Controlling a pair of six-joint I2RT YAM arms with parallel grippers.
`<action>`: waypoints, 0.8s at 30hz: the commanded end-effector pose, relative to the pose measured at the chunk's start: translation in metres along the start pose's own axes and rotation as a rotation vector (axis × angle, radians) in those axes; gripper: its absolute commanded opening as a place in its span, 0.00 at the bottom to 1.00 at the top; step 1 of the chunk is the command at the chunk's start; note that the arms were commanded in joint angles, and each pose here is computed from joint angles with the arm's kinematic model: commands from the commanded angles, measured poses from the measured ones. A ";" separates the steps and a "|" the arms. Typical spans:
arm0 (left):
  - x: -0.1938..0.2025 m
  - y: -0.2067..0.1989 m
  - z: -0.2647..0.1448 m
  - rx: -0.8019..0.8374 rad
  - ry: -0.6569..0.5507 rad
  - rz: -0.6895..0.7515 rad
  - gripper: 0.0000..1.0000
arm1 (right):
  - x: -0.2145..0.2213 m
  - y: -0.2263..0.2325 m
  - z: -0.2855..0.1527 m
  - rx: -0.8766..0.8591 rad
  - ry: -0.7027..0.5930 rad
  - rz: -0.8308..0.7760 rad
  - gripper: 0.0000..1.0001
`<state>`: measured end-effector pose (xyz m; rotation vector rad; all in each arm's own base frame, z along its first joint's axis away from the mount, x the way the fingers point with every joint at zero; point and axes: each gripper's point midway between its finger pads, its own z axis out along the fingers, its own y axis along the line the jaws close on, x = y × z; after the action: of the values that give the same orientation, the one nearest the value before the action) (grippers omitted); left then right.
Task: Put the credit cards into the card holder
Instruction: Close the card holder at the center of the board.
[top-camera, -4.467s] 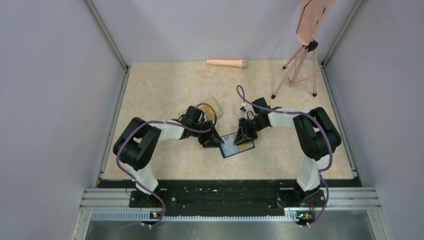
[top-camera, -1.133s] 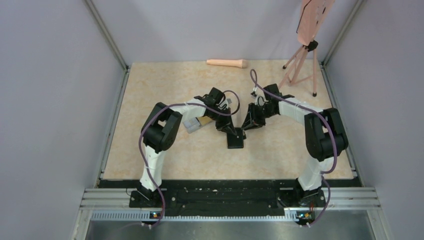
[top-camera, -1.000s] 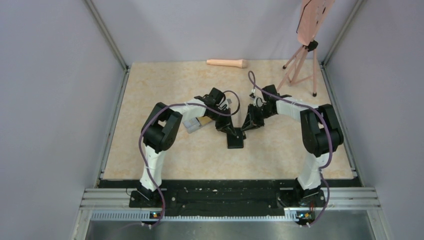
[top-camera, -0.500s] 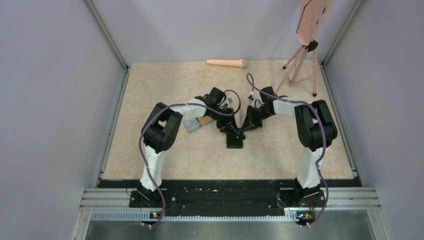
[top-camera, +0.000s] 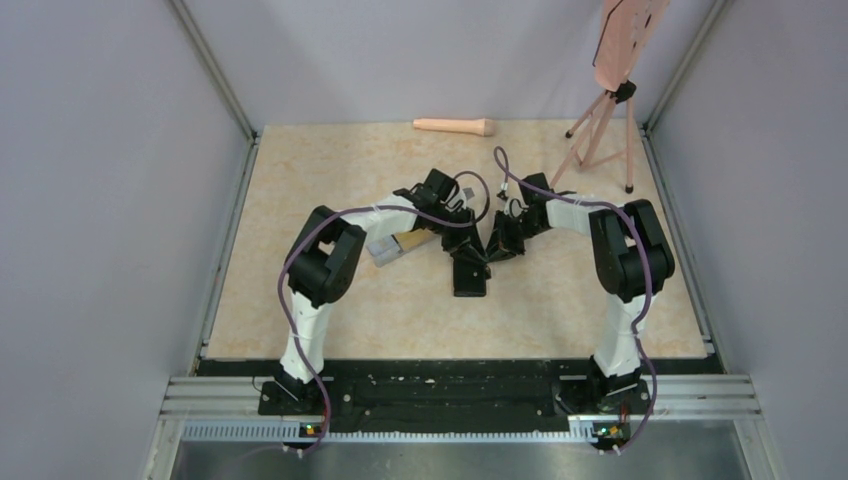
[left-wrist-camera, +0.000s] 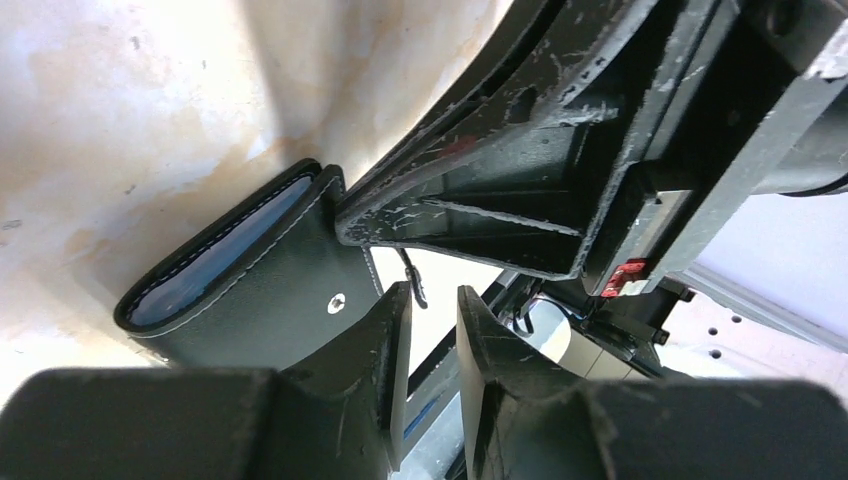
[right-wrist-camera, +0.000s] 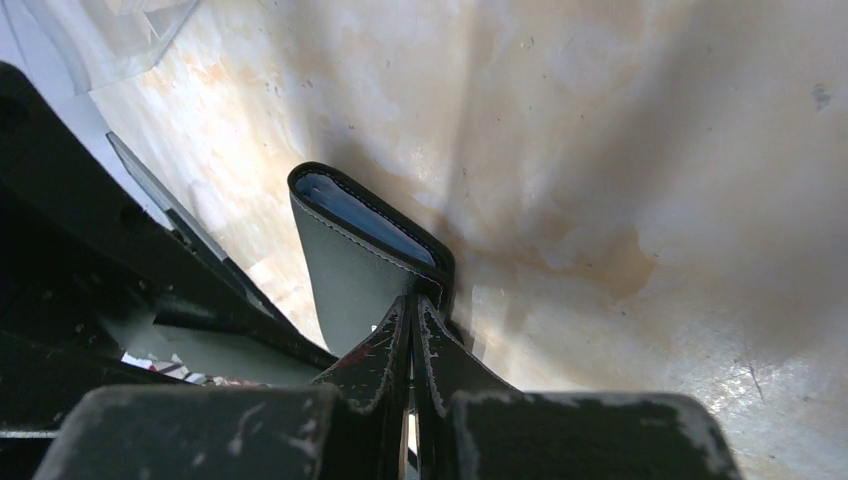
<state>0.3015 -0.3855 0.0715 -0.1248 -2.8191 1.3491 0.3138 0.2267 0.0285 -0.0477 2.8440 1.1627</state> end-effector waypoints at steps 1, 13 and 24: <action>-0.004 -0.023 -0.003 0.043 -0.008 0.063 0.27 | -0.011 -0.005 0.003 0.020 -0.033 -0.020 0.00; 0.004 -0.006 0.003 -0.077 0.031 0.070 0.26 | -0.010 -0.005 0.003 0.020 -0.029 -0.019 0.00; 0.008 -0.001 0.007 -0.113 0.053 0.066 0.17 | -0.010 -0.004 0.003 0.018 -0.029 -0.020 0.00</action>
<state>0.2895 -0.3847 0.0601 -0.2021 -2.8577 1.1586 0.3139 0.2266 0.0284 -0.0465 2.8444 1.1623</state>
